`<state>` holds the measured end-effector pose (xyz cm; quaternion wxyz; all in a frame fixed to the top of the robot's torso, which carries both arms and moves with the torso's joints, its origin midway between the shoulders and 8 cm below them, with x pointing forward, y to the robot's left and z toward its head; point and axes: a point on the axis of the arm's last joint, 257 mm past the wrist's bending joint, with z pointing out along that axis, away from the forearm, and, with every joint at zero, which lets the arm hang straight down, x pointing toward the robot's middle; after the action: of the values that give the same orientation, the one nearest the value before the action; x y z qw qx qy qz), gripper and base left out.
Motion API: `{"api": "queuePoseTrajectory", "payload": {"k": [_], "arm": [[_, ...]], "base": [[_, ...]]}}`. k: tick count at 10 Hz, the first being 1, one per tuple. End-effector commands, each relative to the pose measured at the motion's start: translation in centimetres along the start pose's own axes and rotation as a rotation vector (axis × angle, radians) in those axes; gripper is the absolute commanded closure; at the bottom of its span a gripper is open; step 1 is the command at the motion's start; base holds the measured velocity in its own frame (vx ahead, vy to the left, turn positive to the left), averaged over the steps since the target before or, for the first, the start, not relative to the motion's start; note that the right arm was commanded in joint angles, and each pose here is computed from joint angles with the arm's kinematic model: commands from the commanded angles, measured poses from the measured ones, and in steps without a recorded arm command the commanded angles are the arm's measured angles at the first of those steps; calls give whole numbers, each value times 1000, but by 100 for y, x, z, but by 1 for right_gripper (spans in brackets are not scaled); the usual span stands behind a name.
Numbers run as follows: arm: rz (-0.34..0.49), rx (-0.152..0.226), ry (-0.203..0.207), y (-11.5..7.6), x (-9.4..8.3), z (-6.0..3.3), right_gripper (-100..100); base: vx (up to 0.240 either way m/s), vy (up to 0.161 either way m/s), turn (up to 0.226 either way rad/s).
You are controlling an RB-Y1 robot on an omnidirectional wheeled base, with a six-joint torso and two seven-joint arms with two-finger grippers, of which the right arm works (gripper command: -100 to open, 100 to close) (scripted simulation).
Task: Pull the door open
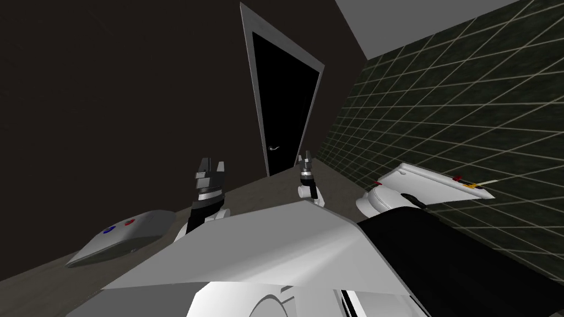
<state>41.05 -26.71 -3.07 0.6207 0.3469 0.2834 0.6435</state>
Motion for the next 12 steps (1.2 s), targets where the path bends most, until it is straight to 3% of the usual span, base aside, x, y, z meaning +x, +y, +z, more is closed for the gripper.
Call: {"api": "queuePoseTrajectory", "payload": {"k": [1, 8, 12], "arm": [[-8, 28, 3, -159, -26, -25, -100], [-39, 110, 17, -729, -114, -48, -100], [-54, 172, 16, -1077, -190, -127, -100]], "base": [[54, -8, 69], [66, -6, 93], [50, -6, 73]]}}
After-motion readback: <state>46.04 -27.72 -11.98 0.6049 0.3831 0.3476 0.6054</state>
